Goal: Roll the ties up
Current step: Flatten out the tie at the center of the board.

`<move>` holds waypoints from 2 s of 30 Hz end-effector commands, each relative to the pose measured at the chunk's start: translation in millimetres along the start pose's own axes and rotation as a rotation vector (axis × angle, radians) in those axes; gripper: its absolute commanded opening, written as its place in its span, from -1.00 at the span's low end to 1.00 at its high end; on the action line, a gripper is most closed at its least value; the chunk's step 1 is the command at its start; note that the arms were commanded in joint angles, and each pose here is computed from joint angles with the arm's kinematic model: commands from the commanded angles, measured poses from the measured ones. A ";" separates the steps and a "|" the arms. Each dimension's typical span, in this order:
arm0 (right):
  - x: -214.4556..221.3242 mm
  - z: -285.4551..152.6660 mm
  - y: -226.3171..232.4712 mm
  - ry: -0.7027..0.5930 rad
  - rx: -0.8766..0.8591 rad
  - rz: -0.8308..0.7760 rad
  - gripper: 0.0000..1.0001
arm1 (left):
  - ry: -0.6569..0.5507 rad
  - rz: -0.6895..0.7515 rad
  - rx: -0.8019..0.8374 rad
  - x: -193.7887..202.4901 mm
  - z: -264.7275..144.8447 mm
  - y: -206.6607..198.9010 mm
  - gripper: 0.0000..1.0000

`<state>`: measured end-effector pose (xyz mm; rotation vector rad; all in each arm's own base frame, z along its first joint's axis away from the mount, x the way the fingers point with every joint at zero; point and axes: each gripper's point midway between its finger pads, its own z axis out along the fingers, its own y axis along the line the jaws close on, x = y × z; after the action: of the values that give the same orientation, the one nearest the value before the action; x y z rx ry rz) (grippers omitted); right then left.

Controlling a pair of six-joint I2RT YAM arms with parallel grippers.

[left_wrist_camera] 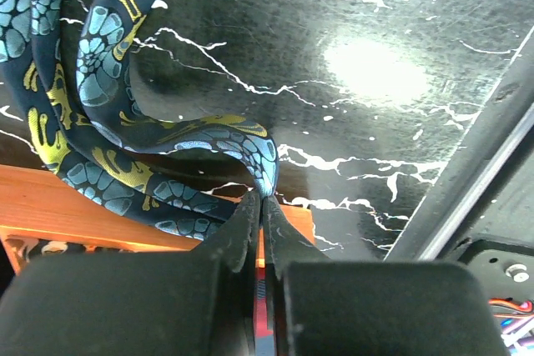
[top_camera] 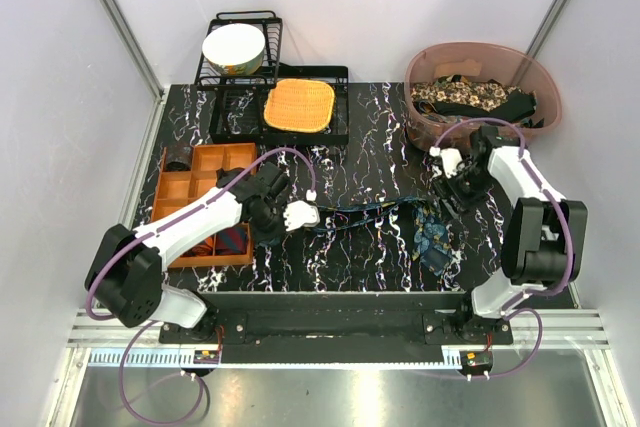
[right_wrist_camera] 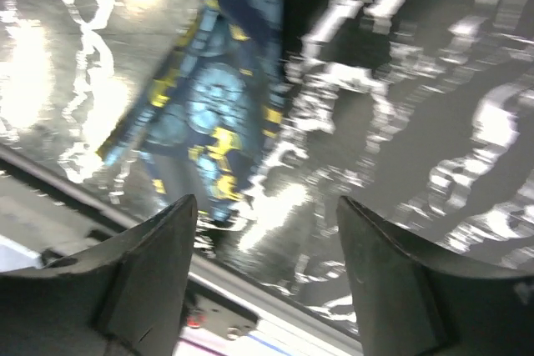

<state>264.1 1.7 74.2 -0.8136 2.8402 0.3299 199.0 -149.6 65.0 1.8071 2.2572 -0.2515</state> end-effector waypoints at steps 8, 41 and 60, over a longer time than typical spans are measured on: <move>28.3 54.3 39.6 0.135 -0.199 0.136 -0.06 | -0.093 -0.056 -0.005 -22.6 -12.6 8.0 -1.00; -21.9 -65.2 -58.3 0.016 0.037 -0.012 0.31 | -0.146 -0.385 0.075 -43.7 5.9 96.5 -1.00; 18.3 39.1 -36.5 0.149 0.181 -0.059 -0.82 | -0.129 -0.391 0.081 -32.1 8.2 82.5 -1.00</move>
<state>238.5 -6.2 21.9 -0.8719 3.0188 0.2294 284.3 -159.2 53.0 1.3286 2.5892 -0.5137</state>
